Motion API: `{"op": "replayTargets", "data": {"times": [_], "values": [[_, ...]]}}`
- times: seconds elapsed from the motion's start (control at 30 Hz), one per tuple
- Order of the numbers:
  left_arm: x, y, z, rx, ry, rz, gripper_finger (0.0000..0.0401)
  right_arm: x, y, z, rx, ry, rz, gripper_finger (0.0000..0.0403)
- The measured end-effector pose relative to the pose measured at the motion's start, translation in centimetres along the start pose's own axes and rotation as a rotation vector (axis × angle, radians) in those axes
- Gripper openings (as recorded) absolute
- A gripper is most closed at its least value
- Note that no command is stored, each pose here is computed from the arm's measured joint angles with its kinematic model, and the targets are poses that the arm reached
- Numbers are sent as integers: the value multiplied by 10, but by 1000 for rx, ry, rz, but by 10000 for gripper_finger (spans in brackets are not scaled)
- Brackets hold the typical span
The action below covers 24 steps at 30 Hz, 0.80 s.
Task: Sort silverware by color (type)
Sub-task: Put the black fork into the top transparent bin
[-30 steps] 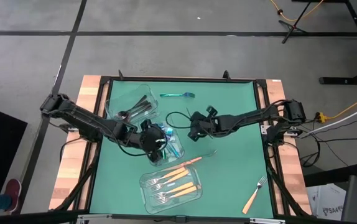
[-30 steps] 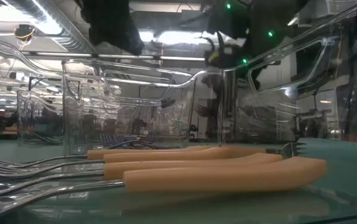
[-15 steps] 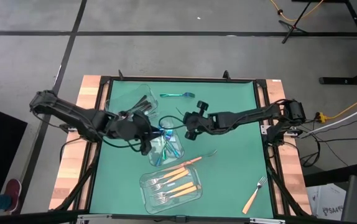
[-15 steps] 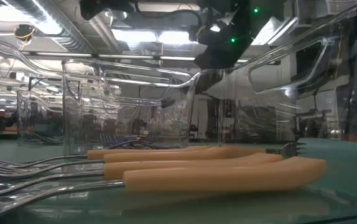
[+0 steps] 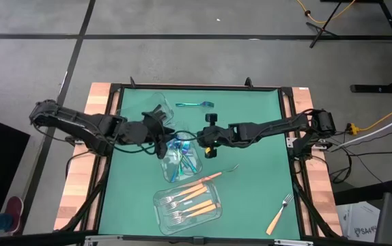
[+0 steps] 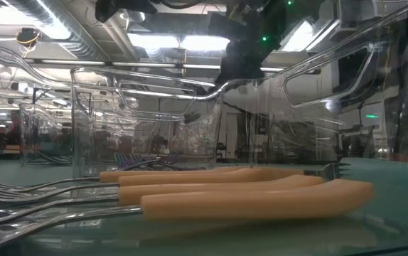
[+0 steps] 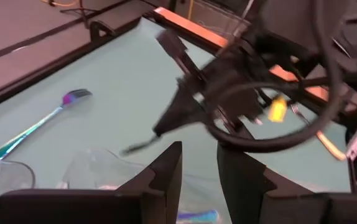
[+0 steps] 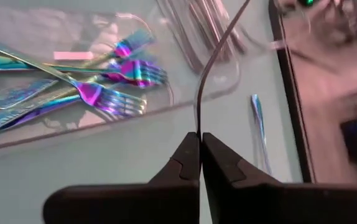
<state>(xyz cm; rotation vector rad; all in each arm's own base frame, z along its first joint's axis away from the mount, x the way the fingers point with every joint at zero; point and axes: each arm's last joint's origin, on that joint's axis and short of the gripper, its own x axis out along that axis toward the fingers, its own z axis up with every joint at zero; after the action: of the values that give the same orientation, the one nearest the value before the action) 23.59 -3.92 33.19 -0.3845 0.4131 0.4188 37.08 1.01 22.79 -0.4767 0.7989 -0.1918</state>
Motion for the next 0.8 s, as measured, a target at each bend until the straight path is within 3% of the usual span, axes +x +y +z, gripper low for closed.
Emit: {"op": "replayTargets", "data": {"times": [0.33, 0.47, 0.8], "values": [[13, 24, 15, -75, 14, 26, 95, -10, 18, 18, -307, -127, -25, 0], [18, 36, 21, -158, 34, 17, 95, -16, 26, 26, -397, -190, -46, 0], [26, 52, 27, -392, 169, -125, 95, -38, 51, 50, -657, -398, -139, 0]]}}
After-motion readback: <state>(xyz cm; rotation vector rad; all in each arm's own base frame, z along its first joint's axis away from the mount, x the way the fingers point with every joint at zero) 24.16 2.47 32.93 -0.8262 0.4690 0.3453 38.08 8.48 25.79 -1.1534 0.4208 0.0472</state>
